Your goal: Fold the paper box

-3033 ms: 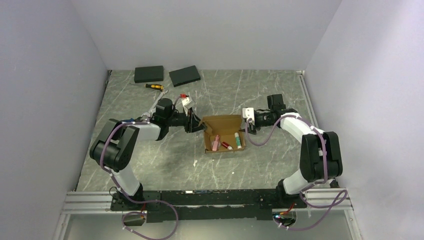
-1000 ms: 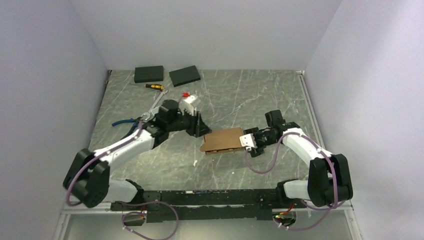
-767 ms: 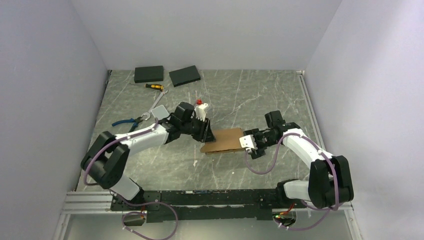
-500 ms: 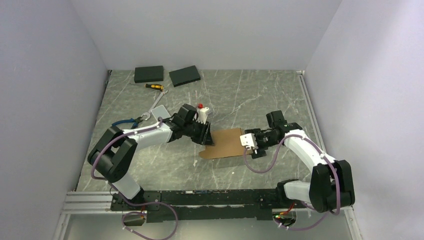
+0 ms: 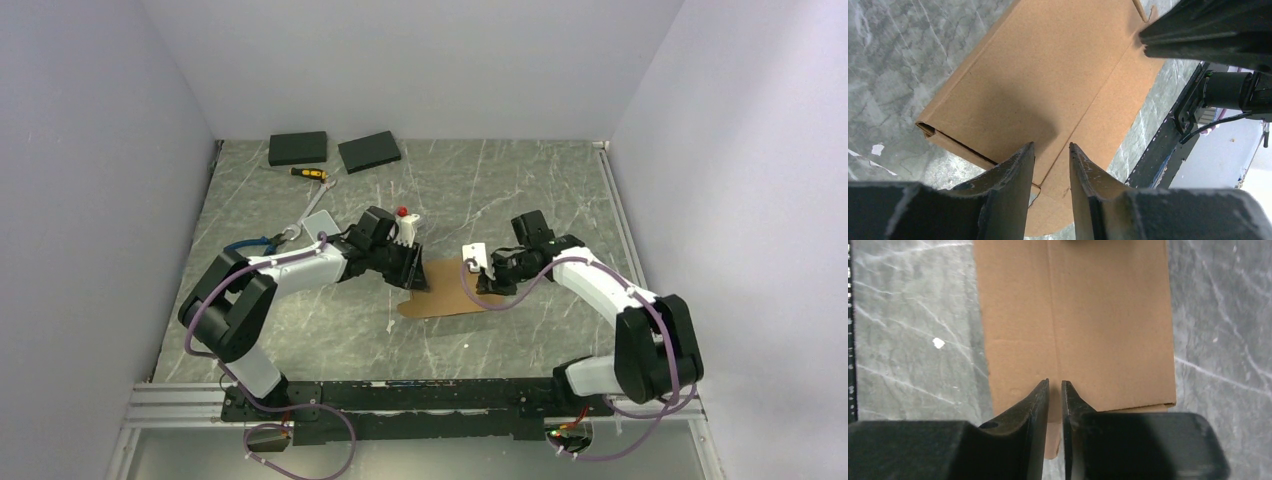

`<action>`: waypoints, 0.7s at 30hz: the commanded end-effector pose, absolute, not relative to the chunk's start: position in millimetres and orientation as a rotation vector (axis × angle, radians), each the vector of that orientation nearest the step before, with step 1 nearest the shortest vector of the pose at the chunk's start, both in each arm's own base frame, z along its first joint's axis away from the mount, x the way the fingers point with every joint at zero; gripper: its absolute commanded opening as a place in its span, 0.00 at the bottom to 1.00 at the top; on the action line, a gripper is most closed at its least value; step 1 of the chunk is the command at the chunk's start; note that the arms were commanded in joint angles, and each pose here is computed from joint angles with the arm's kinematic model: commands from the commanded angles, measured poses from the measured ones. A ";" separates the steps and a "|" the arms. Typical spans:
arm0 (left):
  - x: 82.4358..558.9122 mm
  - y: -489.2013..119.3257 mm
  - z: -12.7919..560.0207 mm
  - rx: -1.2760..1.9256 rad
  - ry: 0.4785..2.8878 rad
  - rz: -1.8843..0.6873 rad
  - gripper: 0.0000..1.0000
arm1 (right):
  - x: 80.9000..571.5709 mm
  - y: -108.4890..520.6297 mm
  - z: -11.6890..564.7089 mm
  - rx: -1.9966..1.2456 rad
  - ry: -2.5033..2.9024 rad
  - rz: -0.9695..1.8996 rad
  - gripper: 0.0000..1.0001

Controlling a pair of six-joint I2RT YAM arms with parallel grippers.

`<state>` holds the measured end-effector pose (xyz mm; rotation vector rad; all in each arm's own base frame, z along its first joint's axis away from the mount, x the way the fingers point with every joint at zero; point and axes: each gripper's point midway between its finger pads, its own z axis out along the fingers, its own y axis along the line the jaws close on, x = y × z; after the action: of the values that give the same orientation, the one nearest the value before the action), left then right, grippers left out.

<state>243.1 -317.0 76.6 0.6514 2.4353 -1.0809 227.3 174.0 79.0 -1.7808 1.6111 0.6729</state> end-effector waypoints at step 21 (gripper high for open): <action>248.9 -218.9 173.9 0.039 1.997 -0.842 0.99 | 239.9 186.5 135.0 -1.483 1.746 0.718 0.43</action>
<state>242.4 -251.4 179.2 0.3190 2.0422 -0.9066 240.6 175.8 96.5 -1.5901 1.7739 0.6437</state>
